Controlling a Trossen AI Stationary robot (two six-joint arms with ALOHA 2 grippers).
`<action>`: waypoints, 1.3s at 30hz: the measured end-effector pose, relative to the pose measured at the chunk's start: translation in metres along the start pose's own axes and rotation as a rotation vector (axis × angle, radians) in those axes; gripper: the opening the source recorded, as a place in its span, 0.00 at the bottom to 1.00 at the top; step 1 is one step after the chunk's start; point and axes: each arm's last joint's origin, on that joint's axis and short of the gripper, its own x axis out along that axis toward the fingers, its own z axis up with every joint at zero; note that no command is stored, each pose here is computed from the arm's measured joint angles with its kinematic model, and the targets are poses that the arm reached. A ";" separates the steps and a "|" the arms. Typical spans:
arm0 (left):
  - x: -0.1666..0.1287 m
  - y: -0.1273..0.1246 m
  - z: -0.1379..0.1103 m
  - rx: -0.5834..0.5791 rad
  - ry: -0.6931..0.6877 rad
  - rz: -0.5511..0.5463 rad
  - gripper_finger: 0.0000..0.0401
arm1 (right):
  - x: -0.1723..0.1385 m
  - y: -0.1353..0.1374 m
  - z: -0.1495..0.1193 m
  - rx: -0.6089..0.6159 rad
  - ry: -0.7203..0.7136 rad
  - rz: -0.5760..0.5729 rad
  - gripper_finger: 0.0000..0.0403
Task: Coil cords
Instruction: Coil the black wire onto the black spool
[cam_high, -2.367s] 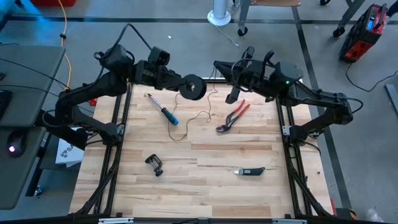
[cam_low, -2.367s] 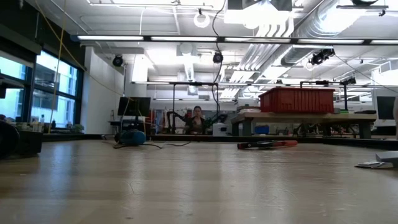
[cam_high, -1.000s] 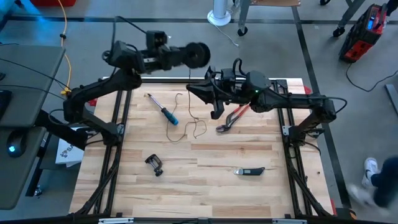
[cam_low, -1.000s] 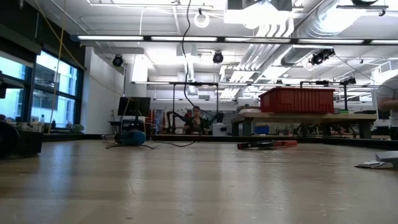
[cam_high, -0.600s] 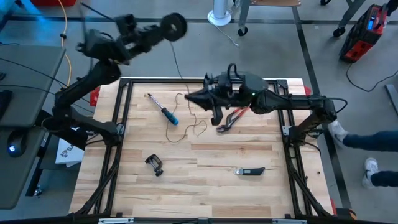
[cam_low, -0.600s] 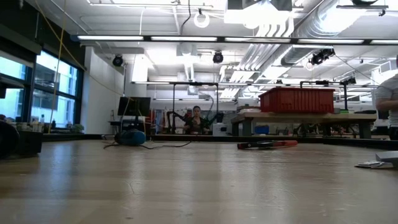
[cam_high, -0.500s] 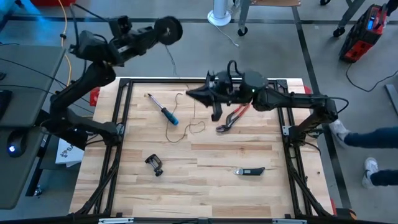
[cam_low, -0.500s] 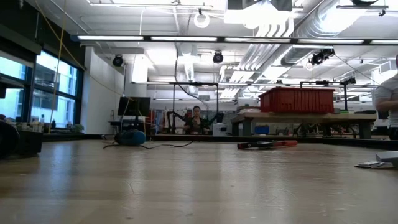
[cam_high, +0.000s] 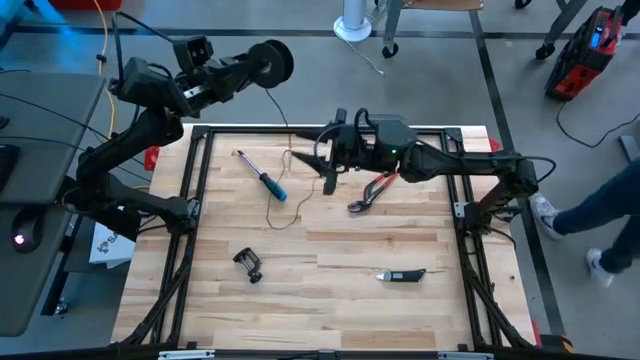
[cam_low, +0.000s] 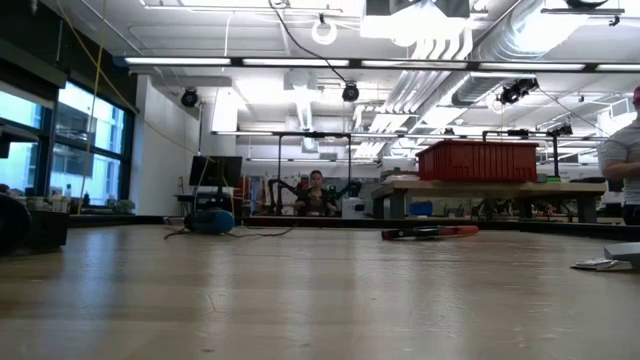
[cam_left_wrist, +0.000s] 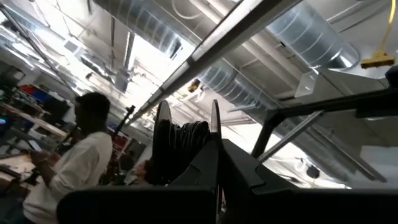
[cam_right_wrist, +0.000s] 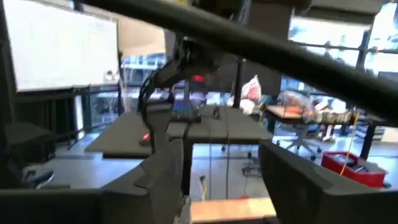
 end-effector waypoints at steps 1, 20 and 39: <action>0.001 0.002 -0.002 0.002 0.005 0.001 0.00 | 0.002 0.001 -0.003 0.003 0.005 0.011 0.53; 0.016 0.025 -0.019 0.001 0.011 0.025 0.00 | 0.014 -0.007 -0.017 0.015 0.011 -0.061 0.54; 0.015 0.025 -0.015 0.018 -0.018 0.016 0.00 | -0.004 -0.003 0.011 -0.006 -0.070 -0.013 0.54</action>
